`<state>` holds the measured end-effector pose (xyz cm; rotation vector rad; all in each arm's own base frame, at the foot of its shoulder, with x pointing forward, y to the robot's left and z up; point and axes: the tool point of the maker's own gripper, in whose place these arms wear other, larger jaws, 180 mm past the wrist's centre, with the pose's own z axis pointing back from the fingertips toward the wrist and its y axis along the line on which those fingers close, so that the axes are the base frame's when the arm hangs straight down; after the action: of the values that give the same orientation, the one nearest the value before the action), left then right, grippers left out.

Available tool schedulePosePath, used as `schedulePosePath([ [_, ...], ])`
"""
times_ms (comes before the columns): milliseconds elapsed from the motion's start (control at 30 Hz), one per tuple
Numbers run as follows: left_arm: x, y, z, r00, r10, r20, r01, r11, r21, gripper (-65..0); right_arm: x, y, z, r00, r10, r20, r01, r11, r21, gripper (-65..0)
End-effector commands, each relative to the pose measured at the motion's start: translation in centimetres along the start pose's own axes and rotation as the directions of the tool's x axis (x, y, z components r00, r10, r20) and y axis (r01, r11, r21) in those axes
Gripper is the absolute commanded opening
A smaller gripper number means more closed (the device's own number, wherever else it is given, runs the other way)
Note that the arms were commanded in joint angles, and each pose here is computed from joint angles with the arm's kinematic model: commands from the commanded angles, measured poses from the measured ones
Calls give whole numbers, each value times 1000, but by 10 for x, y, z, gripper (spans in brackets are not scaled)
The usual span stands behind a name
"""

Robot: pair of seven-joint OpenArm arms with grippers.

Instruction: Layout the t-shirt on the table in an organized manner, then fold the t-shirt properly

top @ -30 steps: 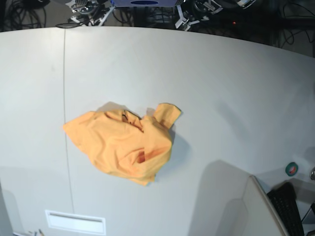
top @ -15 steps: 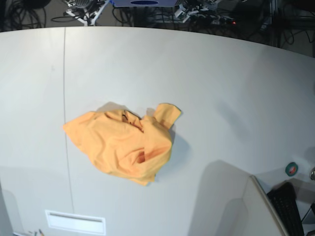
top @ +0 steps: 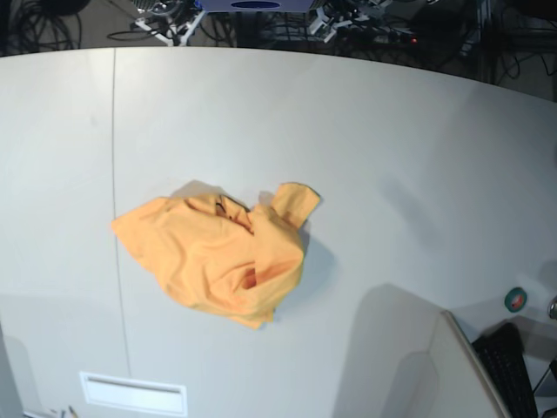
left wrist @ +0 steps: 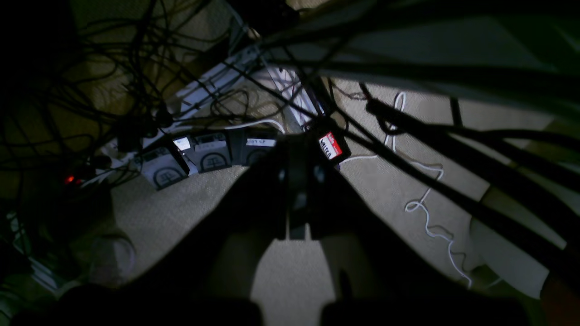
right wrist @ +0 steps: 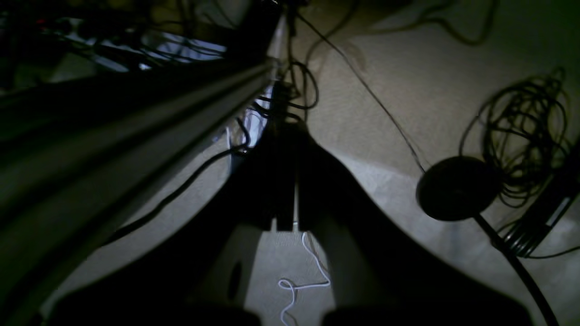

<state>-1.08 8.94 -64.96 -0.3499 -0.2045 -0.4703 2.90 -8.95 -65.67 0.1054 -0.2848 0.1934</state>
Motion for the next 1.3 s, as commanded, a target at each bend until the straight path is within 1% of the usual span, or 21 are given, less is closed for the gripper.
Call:
schedulePosePath([
  [0, 4, -1, 0, 1000, 8, 17, -8, 1000, -6, -650, -3, -8, 1, 1000, 0, 2, 0, 1000, -14, -650],
  [67, 7, -2, -1, 1000, -5, 19, 6, 1000, -12, -650, -3, -9, 2, 1000, 0, 2, 0, 1000, -15, -650],
  [200, 7, -2, -2, 1000, 7, 20, -7, 1000, -8, -650, -4, -8, 2, 1000, 4, 0, -4, 1000, -8, -650],
  [300, -2, -4, 1, 1000, 12, 7, -12, 1000, -9, -650, -14, -5, 5, 1000, 9, -11, -9, 1000, -1, -650],
  [400, -22, -14, 4, 1000, 23, -19, -24, 999, -22, -650, -20, -15, 7, 1000, 5, -19, -6, 1000, -17, -650],
  [533, -14, -25, 2, 1000, 15, 19, -14, 999, -48, -650, -30, -13, 9, 999, 8, -41, -8, 1000, -13, -650],
  [600, -14, -28, 2, 1000, 7, 19, -6, 998, -56, -650, -41, -14, 11, 997, 8, -81, -9, 1000, -15, -650],
  [667, -16, -28, 2, 1000, 1, 11, -1, 998, -58, -650, -52, -15, 12, 989, 7, -146, -10, 1000, -17, -650],
  [733, -15, -23, 3, 1000, 2, 15, -1, 999, -49, -650, -57, -17, 13, 984, 2, -179, -6, 1000, -20, -650],
  [767, -13, -21, 3, 1000, 10, 21, -9, 999, -44, -650, -57, -17, 13, 983, 1, -182, -5, 1000, -21, -612],
  [833, -14, -14, 5, 1000, 10, 21, -9, 999, -32, -650, -59, -16, 14, 983, 2, -184, -6, 1000, -19, -453],
  [867, -13, -13, 5, 1000, 11, 24, -10, 1000, -29, -650, -60, -16, 14, 983, 5, -185, -8, 1000, -18, -392],
  [900, -13, -13, 5, 1000, 11, 24, -10, 1000, -29, -650, -61, -15, 14, 982, 6, -187, -10, 1000, -17, -344],
  [933, -13, -13, 5, 1000, 11, 24, -10, 1000, -29, -650, -63, -15, 15, 982, 6, -190, -9, 1000, -16, -327],
  [1100, -12, -13, 5, 1000, 11, 24, -11, 999, -31, -650, -64, -15, 15, 982, 4, -191, -8, 1000, -16, -323],
  [1200, -13, -14, 5, 1000, 12, 23, -11, 999, -31, -576, -64, -15, 15, 982, 6, -191, -9, 1000, -16, -323],
  [1267, -12, -14, 5, 1000, 12, 28, -11, 999, -31, -559, -64, -16, 15, 981, 6, -193, -10, 1000, -17, -323],
])
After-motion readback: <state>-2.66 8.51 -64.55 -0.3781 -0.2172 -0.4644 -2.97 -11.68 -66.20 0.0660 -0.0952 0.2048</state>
